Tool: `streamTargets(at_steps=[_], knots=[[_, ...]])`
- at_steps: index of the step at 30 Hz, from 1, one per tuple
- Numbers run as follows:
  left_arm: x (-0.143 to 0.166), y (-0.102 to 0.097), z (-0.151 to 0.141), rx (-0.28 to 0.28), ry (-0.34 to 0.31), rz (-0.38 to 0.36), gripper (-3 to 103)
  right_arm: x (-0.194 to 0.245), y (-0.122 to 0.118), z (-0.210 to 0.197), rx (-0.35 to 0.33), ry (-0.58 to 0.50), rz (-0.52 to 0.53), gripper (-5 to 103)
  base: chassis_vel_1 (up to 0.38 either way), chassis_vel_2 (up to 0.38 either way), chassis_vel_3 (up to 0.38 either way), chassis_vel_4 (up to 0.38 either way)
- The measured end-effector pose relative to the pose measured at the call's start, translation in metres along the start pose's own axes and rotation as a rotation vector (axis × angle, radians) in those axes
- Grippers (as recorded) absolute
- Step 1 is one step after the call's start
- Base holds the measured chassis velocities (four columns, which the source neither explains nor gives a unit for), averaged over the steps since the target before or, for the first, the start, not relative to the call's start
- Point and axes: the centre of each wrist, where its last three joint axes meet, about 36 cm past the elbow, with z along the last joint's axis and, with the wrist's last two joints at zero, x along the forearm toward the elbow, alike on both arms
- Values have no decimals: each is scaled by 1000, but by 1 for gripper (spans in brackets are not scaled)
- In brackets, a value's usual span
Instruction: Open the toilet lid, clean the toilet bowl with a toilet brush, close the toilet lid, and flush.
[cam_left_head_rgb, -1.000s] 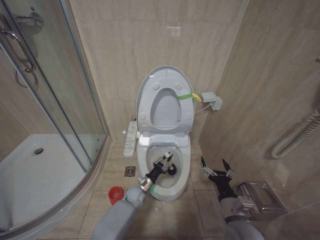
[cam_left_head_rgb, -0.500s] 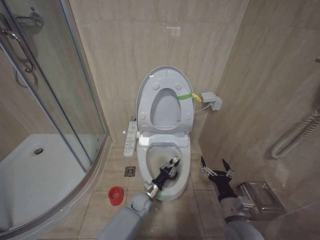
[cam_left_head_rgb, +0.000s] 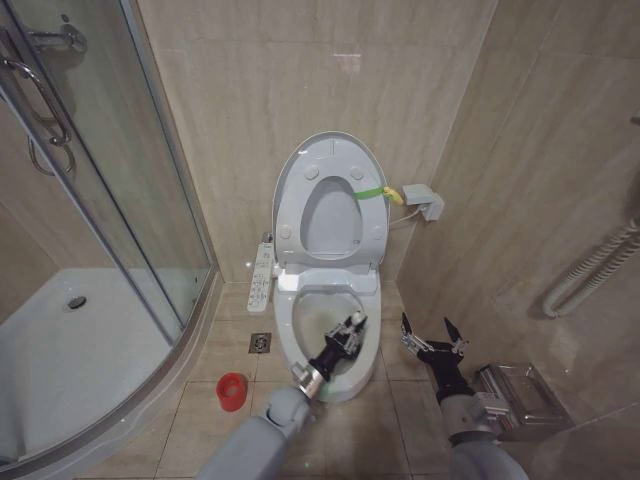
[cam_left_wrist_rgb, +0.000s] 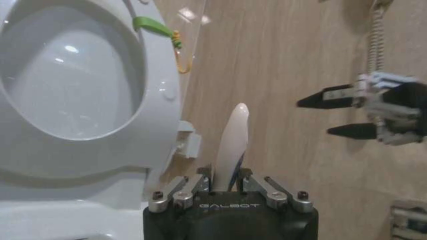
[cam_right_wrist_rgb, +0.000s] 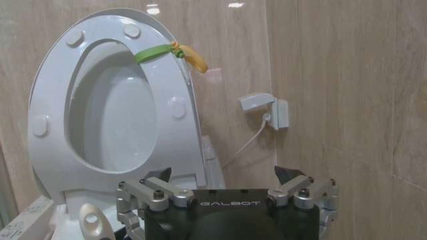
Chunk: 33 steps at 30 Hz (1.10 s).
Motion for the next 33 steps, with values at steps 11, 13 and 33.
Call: streamTargets(at_steps=[11,13,33], knots=[[39,59,9,-55,78,-52,23,0,0,0,0,0,0,100,0,0,0,0],[42,65,8,-61,83,-60,23,0,0,0,0,0,0,100,0,0,0,0],[43,31,-2,-14,34,-16,22,0,0,0,0,0,0,100,0,0,0,0]])
